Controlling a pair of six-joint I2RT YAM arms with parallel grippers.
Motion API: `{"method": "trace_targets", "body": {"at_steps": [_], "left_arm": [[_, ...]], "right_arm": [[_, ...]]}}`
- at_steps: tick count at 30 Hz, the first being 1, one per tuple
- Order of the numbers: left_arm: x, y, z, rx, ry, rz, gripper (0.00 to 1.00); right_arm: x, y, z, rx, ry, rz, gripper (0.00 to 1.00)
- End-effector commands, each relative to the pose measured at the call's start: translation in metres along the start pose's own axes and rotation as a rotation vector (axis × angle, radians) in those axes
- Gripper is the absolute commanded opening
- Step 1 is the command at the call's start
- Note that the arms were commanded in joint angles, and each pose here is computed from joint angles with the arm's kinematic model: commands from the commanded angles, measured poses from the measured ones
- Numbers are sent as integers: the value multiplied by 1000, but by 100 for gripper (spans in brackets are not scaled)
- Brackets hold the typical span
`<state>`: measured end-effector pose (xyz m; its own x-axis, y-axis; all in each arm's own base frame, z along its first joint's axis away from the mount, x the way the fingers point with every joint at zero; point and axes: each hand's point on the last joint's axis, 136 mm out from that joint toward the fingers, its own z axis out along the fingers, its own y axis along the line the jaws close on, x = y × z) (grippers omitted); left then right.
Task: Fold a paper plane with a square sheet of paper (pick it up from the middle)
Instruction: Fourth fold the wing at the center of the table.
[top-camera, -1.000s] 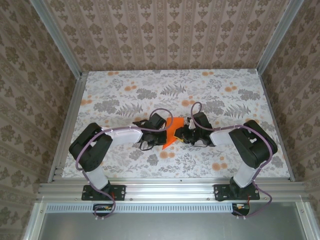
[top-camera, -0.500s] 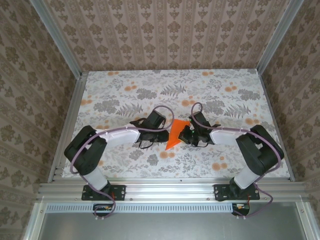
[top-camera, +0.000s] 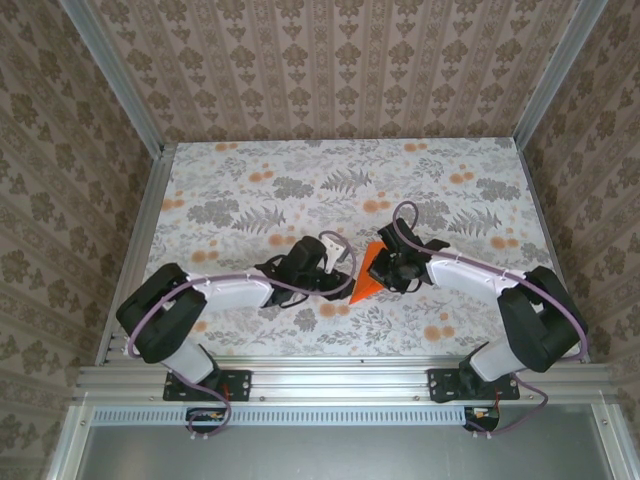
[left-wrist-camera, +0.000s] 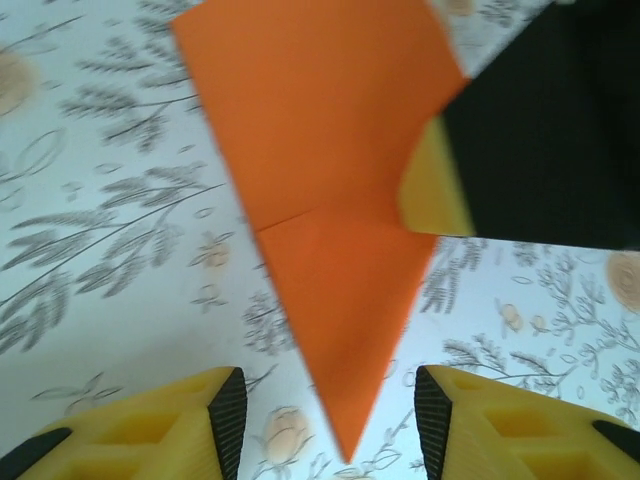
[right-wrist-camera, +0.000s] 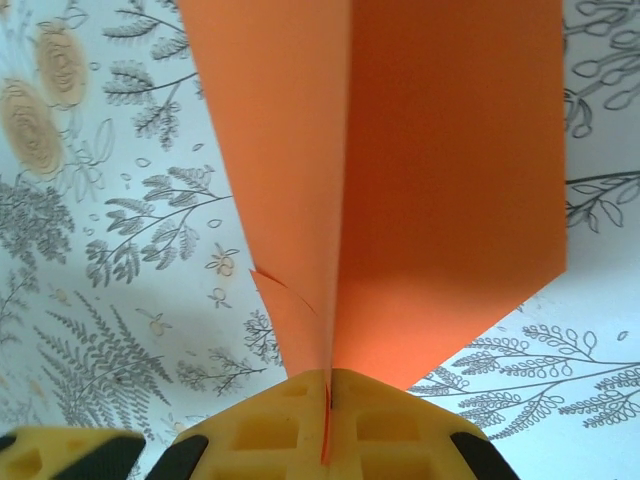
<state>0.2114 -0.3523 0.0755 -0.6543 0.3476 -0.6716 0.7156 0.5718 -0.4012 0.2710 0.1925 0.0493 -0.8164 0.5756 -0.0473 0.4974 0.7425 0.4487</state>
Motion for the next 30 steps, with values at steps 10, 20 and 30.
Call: {"method": "trace_targets", "body": {"at_steps": [10,20,30], "left_arm": [[3,-17,26,-10,-70,254,45],[17,-9,35,-71,-114,382,34],[21,4,36,-142,-136,400,24]], "right_arm": [[5,2,8,5,38,120,0],[7,4,11,-35,66,183,0],[7,1,12,-42,80,206,0]]}}
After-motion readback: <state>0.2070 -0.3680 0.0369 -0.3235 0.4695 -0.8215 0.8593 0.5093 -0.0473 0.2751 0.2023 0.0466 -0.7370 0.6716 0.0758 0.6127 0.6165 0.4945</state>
